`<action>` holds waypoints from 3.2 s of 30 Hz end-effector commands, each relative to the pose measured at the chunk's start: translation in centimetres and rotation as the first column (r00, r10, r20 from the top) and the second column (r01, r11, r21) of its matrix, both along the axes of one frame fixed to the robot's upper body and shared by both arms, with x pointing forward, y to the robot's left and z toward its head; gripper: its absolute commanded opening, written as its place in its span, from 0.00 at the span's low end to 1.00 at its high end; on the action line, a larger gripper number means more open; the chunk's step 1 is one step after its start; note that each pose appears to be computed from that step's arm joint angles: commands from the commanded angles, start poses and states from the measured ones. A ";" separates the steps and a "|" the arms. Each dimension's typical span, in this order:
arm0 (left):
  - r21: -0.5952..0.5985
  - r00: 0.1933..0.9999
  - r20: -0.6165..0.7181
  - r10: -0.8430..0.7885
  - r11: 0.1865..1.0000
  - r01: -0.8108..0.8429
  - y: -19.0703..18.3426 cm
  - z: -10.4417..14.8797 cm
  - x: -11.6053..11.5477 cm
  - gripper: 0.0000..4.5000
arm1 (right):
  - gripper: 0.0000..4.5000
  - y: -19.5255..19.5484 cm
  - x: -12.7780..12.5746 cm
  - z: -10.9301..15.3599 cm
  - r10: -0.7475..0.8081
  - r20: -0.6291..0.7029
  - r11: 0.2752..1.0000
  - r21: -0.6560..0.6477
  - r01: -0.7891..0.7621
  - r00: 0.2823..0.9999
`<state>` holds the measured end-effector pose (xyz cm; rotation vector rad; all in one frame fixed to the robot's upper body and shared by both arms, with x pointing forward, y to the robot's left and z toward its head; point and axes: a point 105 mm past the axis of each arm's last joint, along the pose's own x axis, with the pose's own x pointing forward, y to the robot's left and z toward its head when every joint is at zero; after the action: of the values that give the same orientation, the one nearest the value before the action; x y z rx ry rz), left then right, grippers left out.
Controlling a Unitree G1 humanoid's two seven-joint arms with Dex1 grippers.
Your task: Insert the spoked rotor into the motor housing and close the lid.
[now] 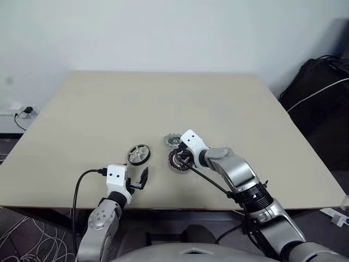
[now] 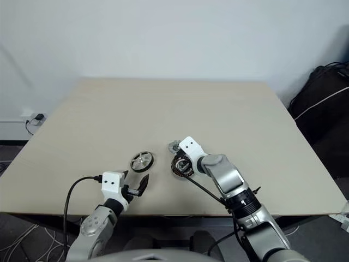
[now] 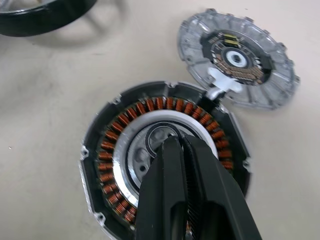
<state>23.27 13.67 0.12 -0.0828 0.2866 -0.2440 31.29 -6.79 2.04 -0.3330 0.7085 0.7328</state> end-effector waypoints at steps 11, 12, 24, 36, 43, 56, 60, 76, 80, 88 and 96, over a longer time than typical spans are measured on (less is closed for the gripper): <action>-0.003 0.999 0.038 -0.007 1.000 0.007 -0.2 0.8 0.4 1.00 | 0.01 -0.4 0.6 1.7 0.011 0.064 1.000 0.010 -0.011 0.998; -0.003 0.999 0.038 -0.008 1.000 0.008 -0.3 0.7 0.4 1.00 | 0.01 -0.5 0.6 1.7 0.011 0.063 1.000 0.008 -0.012 0.998; -0.005 0.999 0.037 -0.011 1.000 0.011 -0.4 0.7 0.4 1.00 | 0.01 -0.4 0.1 1.2 0.022 0.042 1.000 0.003 -0.022 0.999; -0.004 0.999 0.039 -0.004 1.000 0.004 -0.2 0.8 0.4 1.00 | 0.01 -0.2 -0.3 0.8 0.027 0.027 1.000 0.001 -0.027 0.999; -0.004 0.999 0.040 -0.002 1.000 0.002 -0.2 0.8 0.5 1.00 | 0.01 -0.2 -0.4 0.7 0.033 0.022 0.999 -0.001 -0.033 0.999; -0.006 0.999 0.039 -0.005 1.000 0.005 -0.2 0.8 0.4 1.00 | 0.58 -0.1 0.5 3.2 0.006 0.121 0.999 0.043 -0.011 0.993; -0.006 0.999 0.039 -0.003 1.000 0.004 -0.2 0.8 0.4 1.00 | 0.58 0.4 1.3 5.4 -0.044 0.251 0.992 0.125 0.013 0.967; -0.129 0.966 0.017 0.258 0.959 -0.254 3.0 1.2 1.8 1.00 | 0.10 -1.4 -3.3 4.0 -0.217 0.457 0.962 0.250 0.109 0.863; -0.320 0.972 -0.043 0.233 0.918 -0.234 1.8 1.6 2.7 1.00 | 0.10 -1.8 -4.0 3.4 -0.248 0.432 0.956 0.257 0.145 0.867; -0.405 0.970 -0.128 0.208 0.881 -0.243 0.6 1.7 4.5 1.00 | 0.10 -1.9 -4.0 3.5 -0.264 0.424 0.951 0.264 0.161 0.866; -0.373 0.952 -0.189 0.240 0.879 -0.296 0.3 1.0 5.2 1.00 | 0.10 -2.2 -4.0 3.3 -0.271 0.414 0.951 0.257 0.174 0.869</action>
<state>27.96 14.69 0.65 -0.5208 0.3666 -0.0101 26.90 -8.98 3.83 -0.2074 0.2770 0.4893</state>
